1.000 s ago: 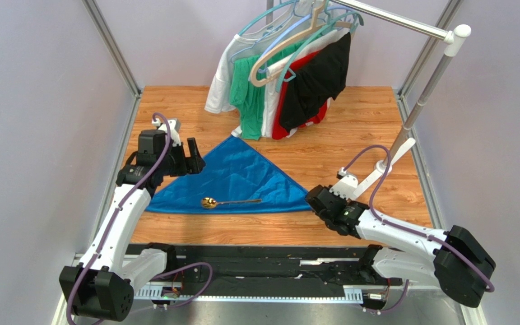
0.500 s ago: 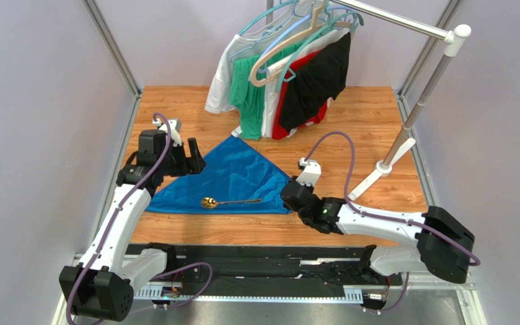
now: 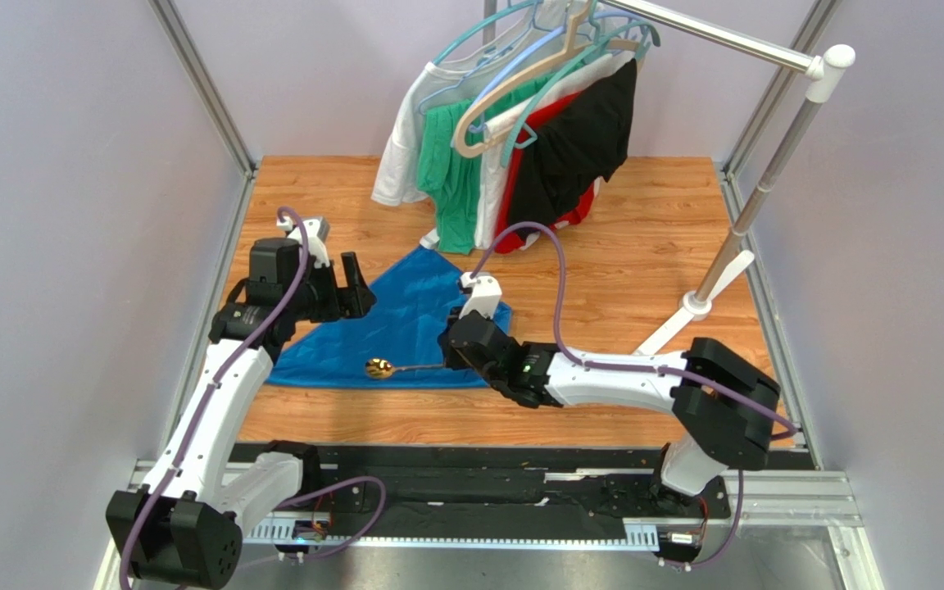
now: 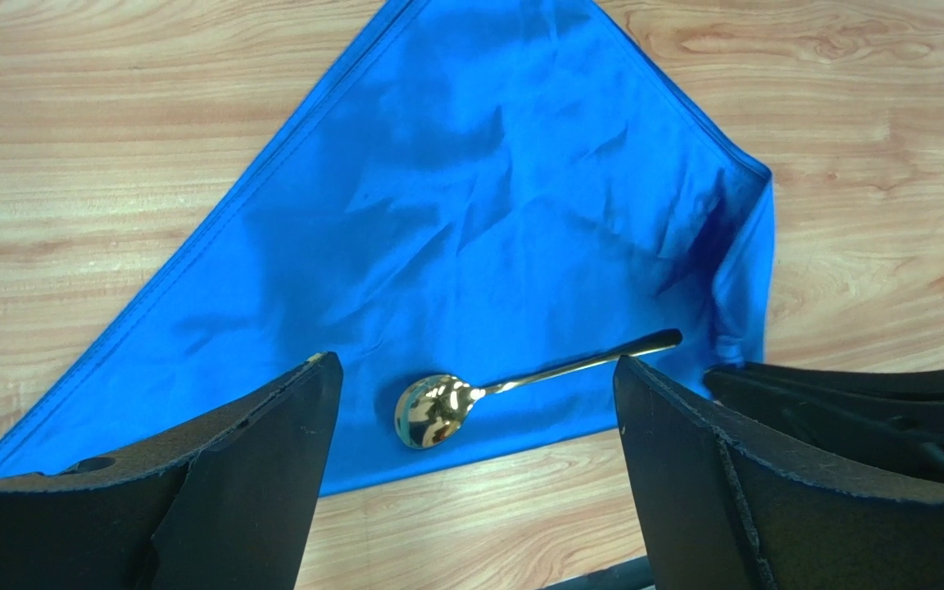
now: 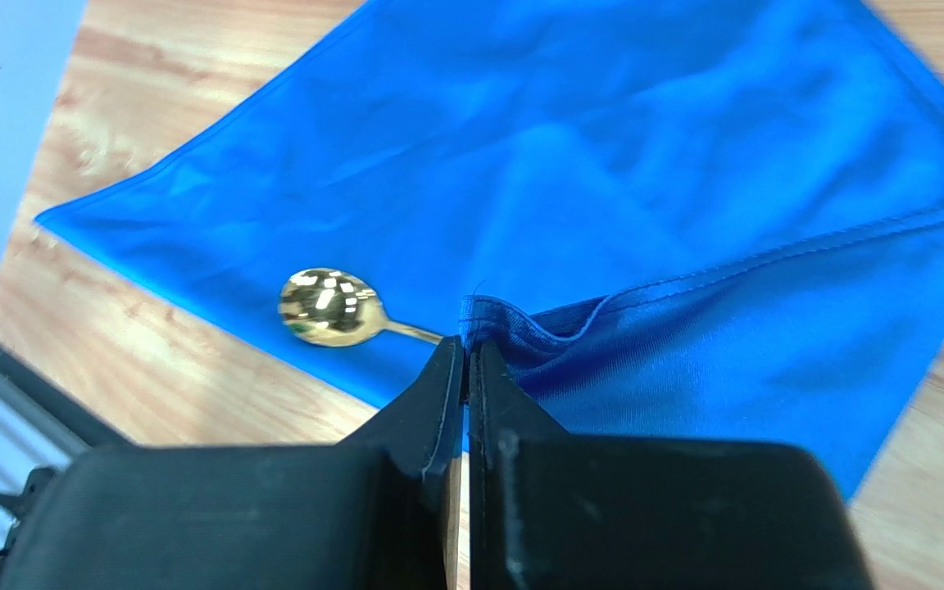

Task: Fold the napkin, place the utensils inside, and roll it up
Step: Fold the napkin

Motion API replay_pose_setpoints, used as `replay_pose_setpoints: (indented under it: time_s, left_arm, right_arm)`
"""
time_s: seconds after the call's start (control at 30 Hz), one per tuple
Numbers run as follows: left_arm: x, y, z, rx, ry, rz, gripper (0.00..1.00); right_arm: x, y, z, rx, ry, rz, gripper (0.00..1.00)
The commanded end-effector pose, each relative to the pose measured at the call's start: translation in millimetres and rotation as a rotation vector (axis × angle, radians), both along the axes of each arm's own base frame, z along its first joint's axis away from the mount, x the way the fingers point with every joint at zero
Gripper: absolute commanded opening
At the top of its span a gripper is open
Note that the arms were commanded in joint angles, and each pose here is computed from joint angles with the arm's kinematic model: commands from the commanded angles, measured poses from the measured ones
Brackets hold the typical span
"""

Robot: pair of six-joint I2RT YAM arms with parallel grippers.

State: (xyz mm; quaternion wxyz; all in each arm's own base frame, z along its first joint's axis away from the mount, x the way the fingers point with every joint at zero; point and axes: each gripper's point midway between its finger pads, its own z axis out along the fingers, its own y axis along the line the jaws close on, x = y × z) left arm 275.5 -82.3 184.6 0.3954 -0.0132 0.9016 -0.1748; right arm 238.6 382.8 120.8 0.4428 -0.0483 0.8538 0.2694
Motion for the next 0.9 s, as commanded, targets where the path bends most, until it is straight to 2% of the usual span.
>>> replay_pose_setpoints:
  time_s: [0.0, 0.43, 0.87]
  left_arm:
    - [2, -2, 11, -0.012, -0.052, -0.008, 0.91]
    - [1, -1, 17, -0.01, -0.078, 0.001, 0.91]
    - [0, -2, 17, -0.015, -0.079, -0.005, 0.91]
  right_arm:
    - [-2, 45, 32, 0.11, -0.062, 0.105, 0.0]
    - [-28, 125, 33, 0.165, -0.094, 0.312, 0.0]
    - [-31, 156, 5, 0.119, -0.08, 0.369, 0.0]
